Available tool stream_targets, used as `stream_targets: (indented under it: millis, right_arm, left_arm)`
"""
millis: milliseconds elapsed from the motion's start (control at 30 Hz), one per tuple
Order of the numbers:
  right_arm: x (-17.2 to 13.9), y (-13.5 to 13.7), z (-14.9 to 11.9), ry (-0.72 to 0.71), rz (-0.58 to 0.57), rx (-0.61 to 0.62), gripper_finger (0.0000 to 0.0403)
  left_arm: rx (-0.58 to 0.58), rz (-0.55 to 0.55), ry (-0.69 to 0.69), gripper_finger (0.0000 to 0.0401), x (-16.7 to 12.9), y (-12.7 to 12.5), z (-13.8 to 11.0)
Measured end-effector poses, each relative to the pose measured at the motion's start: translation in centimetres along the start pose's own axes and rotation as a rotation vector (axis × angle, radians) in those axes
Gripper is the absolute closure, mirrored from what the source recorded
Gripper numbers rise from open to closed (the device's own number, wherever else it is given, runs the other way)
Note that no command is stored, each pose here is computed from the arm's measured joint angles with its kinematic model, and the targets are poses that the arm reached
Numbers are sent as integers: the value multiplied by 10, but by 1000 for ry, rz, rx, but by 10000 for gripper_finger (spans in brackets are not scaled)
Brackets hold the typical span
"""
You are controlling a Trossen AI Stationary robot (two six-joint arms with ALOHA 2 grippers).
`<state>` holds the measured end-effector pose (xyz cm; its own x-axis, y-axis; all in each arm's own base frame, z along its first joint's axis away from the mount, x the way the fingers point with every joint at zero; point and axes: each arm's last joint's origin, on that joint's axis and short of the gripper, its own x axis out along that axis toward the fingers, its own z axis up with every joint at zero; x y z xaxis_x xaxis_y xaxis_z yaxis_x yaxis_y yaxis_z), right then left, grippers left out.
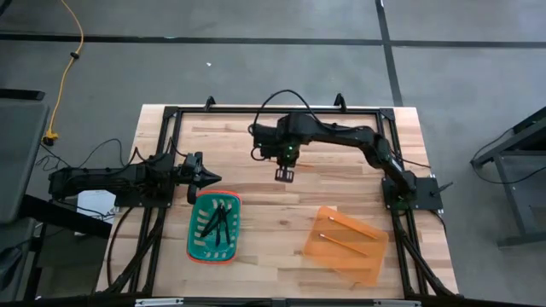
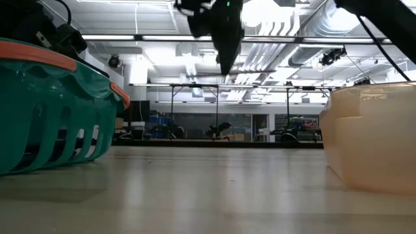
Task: Sort pens & pencils
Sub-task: Put the yellow pencil into the orange bin
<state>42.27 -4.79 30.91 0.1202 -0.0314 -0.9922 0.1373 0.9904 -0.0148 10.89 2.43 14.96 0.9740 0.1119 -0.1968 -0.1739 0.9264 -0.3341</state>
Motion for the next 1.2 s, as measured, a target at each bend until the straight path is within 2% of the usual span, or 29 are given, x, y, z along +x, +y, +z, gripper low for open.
stream_targets:
  millis: [433, 700, 1200]
  right_arm:
    - [-54, 81, -33, -132, 11, 64, 402]
    - [-61, 131, -50, -151, 21, 97, 402]
    - [-66, 198, -83, -194, 10, 214, 402]
  left_arm:
    - [0, 0, 0, 400, 0, 0, 0]
    - [0, 0, 0, 400, 0, 0, 0]
    - [0, 0, 0, 400, 0, 0, 0]
